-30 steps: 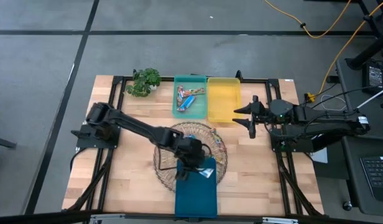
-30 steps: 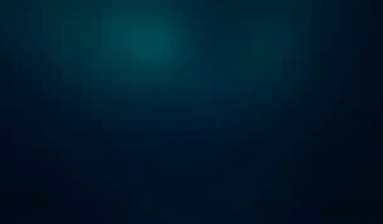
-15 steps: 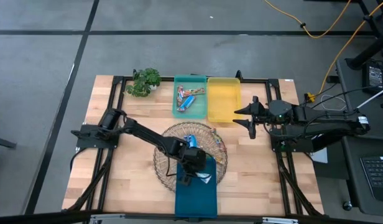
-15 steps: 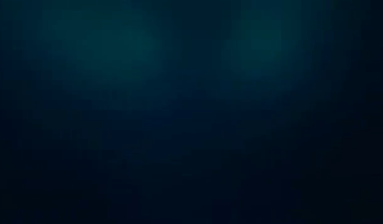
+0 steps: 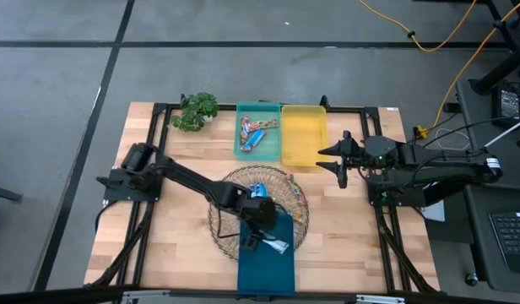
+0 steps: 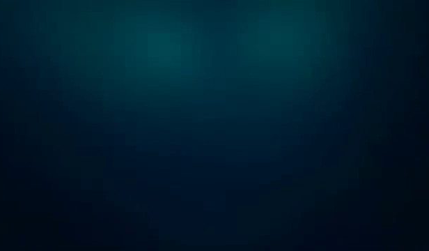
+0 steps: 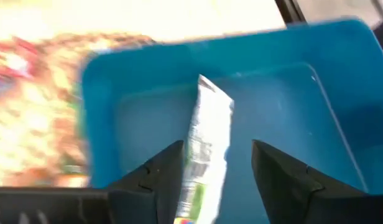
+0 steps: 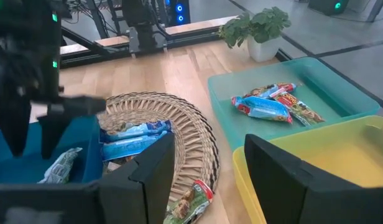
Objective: Pick and place Granola Bars by type
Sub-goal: Put the red granola bar into the green container
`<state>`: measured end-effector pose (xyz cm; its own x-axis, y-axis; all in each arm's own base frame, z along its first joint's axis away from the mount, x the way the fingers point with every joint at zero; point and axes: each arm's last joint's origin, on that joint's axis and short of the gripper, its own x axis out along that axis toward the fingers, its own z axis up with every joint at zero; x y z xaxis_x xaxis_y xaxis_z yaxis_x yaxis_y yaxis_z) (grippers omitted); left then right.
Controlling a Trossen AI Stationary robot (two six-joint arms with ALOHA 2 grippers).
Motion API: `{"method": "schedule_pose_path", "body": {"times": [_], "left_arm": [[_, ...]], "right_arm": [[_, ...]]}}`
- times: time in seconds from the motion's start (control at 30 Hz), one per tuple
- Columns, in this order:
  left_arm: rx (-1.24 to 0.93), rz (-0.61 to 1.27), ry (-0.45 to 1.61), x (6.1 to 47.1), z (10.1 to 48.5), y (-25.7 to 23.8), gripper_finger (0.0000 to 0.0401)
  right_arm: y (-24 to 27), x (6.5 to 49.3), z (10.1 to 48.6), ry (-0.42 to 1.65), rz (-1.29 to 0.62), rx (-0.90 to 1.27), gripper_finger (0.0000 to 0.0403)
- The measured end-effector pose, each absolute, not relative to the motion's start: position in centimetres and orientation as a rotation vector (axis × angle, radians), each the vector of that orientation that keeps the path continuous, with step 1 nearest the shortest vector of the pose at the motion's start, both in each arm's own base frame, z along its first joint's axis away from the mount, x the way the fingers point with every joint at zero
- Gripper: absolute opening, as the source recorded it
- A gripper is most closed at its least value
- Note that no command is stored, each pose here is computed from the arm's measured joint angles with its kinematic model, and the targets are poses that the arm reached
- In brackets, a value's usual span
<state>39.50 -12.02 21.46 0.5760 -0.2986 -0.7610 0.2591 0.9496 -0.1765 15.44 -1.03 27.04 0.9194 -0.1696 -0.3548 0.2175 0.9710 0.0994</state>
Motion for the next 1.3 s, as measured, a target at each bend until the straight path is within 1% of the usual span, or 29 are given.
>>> {"method": "schedule_pose_path", "body": {"times": [0.23,0.47,0.63,0.8,0.93,1.1,1.3], "left_arm": [[0.075,-0.125,0.836,38.2,24.8,-10.3,0.0173],[0.033,0.138,0.774,37.7,27.0,-7.0,0.0171],[-0.095,0.238,0.807,37.9,26.7,-4.0,0.0172],[-0.235,0.275,0.842,38.5,25.6,-1.2,0.0176],[-0.259,0.302,0.839,38.7,25.4,0.7,0.0179],[-0.277,0.383,0.847,38.5,25.2,2.8,0.0180],[-0.338,0.472,0.849,38.1,25.2,4.8,0.0178]], "right_arm": [[-1.0,15.4,27.0,0.352,-0.199,0.137,0.0196],[-1.0,15.4,27.0,0.353,-0.199,0.134,0.0196],[-1.0,15.4,27.0,0.354,-0.197,0.124,0.0196],[-1.0,15.4,27.0,0.359,-0.188,0.073,0.0196],[-1.0,15.4,27.0,0.363,-0.179,0.030,0.0196],[-1.0,15.5,26.9,0.369,-0.180,0.033,0.0196],[-1.0,16.6,25.8,0.460,-0.152,0.026,0.0196]]}}
